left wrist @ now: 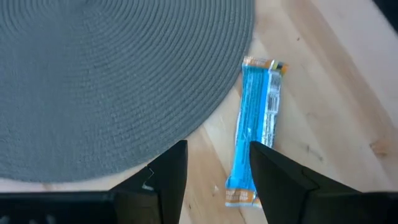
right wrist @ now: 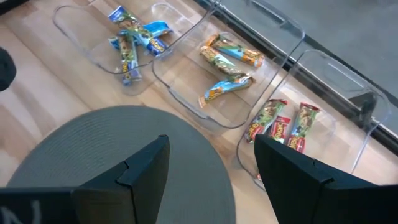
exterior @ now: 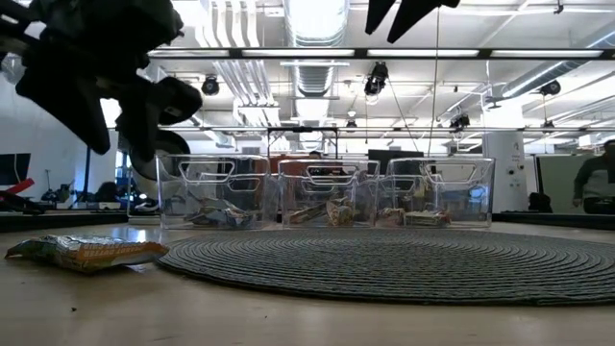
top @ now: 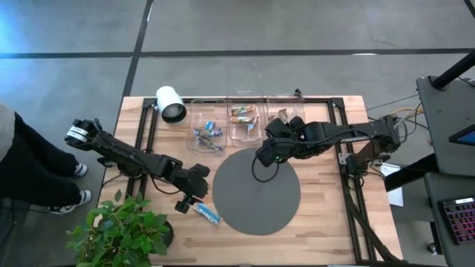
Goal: Pick and place Granola Bars by type
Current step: Put the yellow granola bar into the middle bin
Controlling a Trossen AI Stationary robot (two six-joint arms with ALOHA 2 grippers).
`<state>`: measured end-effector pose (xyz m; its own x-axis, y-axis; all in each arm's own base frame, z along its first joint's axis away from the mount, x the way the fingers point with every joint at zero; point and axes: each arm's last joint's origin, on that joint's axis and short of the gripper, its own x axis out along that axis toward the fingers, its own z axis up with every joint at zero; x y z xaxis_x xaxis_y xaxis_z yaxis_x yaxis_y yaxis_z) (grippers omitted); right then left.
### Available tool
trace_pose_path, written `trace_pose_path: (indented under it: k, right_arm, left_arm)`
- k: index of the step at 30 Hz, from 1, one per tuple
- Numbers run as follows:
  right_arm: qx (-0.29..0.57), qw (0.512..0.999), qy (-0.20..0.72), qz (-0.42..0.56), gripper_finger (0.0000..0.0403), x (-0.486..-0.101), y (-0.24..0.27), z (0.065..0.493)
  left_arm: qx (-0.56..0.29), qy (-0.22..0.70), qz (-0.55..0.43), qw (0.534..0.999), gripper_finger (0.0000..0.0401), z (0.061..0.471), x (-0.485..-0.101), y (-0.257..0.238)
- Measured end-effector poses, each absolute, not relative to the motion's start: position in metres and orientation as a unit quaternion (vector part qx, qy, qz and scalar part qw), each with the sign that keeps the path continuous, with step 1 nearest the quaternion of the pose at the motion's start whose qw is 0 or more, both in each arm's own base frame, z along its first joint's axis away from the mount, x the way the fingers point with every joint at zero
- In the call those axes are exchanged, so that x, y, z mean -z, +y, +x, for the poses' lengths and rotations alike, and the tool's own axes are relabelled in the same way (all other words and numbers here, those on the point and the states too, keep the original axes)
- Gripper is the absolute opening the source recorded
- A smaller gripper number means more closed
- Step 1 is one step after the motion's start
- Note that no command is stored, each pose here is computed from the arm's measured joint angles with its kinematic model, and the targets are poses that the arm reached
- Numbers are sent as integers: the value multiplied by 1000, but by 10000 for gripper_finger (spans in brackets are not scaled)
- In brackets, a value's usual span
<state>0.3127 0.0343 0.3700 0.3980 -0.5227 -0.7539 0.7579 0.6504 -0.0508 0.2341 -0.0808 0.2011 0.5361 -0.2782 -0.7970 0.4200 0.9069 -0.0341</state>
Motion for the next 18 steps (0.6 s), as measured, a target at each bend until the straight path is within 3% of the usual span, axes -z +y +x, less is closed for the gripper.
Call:
trace_pose_path:
  k: [9,18]
  right_arm:
    - [361,836,380,160,226,-370,64,308]
    - [362,836,367,188,226,-367,81,307]
  left_arm:
    - [237,415,136,868,156,233,-208,-95]
    - [201,421,91,880,156,231,-208,-103]
